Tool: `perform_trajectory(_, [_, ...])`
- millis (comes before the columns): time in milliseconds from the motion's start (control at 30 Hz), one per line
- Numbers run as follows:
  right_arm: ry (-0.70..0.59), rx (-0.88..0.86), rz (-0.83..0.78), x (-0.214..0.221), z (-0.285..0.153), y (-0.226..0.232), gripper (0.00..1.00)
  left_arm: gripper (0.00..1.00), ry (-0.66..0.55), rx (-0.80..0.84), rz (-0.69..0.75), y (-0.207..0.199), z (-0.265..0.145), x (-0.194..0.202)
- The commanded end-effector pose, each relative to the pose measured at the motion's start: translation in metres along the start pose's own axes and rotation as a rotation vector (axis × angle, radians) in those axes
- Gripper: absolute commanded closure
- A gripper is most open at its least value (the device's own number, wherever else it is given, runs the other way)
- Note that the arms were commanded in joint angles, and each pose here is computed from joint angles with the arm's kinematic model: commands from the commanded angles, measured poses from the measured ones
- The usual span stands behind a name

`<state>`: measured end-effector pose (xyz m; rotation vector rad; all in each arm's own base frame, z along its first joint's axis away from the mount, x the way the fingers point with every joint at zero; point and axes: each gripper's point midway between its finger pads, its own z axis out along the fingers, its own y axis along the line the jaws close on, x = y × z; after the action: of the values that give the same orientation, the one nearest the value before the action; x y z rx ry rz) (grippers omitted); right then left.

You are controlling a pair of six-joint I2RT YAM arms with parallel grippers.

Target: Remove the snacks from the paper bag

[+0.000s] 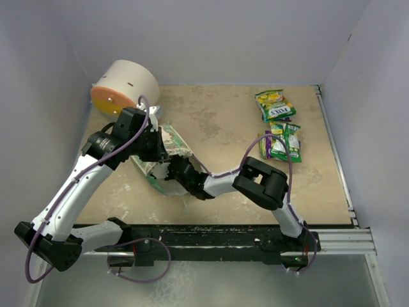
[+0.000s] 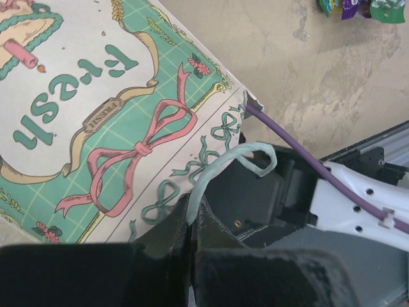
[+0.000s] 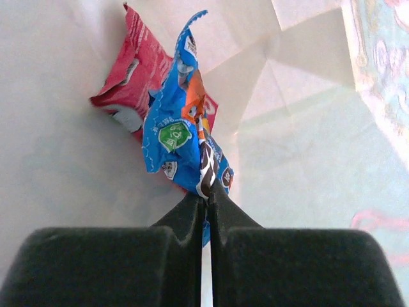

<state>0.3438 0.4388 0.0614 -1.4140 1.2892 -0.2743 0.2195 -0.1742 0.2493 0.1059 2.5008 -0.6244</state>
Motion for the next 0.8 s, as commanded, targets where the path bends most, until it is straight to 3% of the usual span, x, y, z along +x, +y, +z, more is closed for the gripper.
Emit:
perform_trajectory(0, [-0.019,0.016,0.151,-0.013,-0.03,-0.014,1.0,1.0,-0.109,-0.001,-0.008,-0.002,-0.007,-0.028])
perform_trajectory(167, [-0.048,-0.03,0.242,-0.011,-0.063,-0.012,1.0,1.0,-0.124,0.027,-0.012,-0.003,-0.004,-0.034])
perform_trajectory(767, [-0.333,-0.252,0.577,-0.047,-0.173,-0.024,1.0,1.0,-0.126,0.116,0.049,-0.016,-0.013,-0.04])
